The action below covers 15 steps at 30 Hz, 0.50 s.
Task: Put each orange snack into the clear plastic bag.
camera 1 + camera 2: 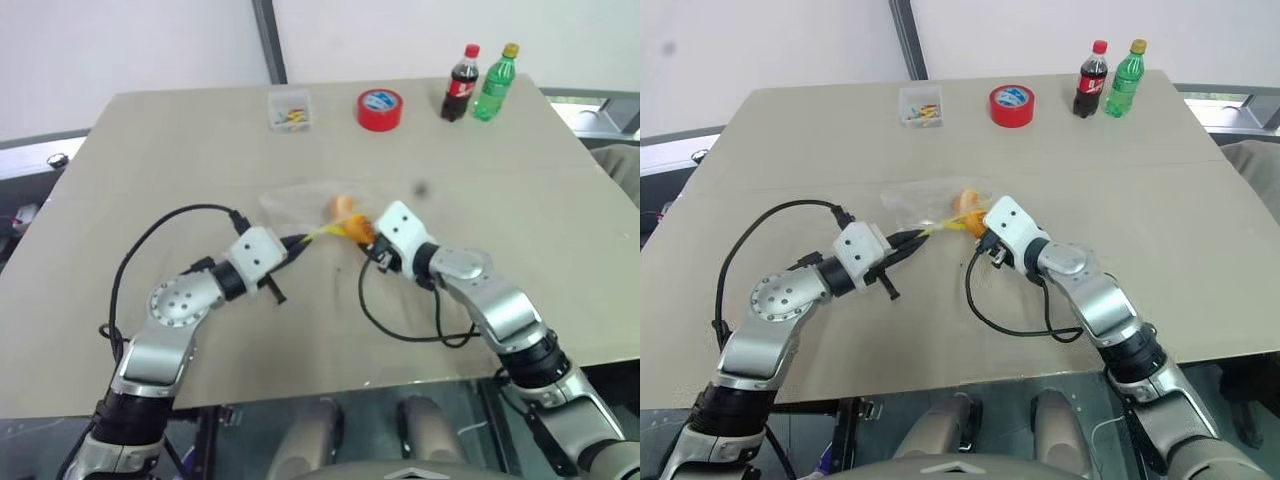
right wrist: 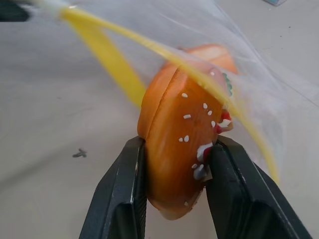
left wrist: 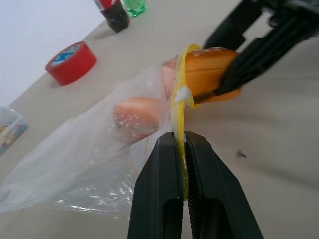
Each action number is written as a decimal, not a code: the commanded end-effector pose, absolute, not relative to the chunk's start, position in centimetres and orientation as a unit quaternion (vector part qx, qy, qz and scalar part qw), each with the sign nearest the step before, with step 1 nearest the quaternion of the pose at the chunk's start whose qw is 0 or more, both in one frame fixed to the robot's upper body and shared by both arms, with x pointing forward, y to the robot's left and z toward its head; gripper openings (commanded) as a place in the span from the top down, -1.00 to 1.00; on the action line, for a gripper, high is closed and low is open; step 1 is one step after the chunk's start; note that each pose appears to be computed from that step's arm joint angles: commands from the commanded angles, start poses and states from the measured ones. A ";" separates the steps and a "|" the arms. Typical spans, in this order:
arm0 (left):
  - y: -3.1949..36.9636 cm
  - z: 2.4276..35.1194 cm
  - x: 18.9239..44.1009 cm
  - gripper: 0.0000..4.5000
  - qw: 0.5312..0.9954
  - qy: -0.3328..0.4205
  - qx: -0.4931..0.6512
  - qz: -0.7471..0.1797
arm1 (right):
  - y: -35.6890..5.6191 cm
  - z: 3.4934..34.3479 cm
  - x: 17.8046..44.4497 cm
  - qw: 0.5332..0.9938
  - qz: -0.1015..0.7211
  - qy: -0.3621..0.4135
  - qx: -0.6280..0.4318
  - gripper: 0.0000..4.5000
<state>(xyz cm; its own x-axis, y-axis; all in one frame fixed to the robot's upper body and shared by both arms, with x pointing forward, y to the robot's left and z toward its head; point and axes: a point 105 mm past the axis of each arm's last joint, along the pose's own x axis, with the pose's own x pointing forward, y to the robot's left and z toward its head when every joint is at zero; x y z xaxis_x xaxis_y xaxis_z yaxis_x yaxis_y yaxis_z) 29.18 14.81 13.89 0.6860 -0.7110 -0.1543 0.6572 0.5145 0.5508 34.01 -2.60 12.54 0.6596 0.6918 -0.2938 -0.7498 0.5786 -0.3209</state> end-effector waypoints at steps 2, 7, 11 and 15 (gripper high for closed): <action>14.6 13.8 27.8 1.00 0.846 -0.045 0.325 -0.421 | -1.5 14.2 34.8 0.884 0.418 0.031 -0.206 0.27; 14.9 13.2 27.2 1.00 0.840 -0.033 0.332 -0.429 | -0.5 14.5 35.7 0.902 0.421 0.088 -0.044 0.27; 15.1 12.9 27.0 1.00 0.839 -0.028 0.335 -0.428 | -0.3 14.1 36.7 0.901 0.409 0.125 0.069 0.27; 15.3 13.0 27.0 1.00 0.842 -0.029 0.334 -0.422 | -0.7 14.4 38.5 0.928 0.365 0.077 0.017 0.27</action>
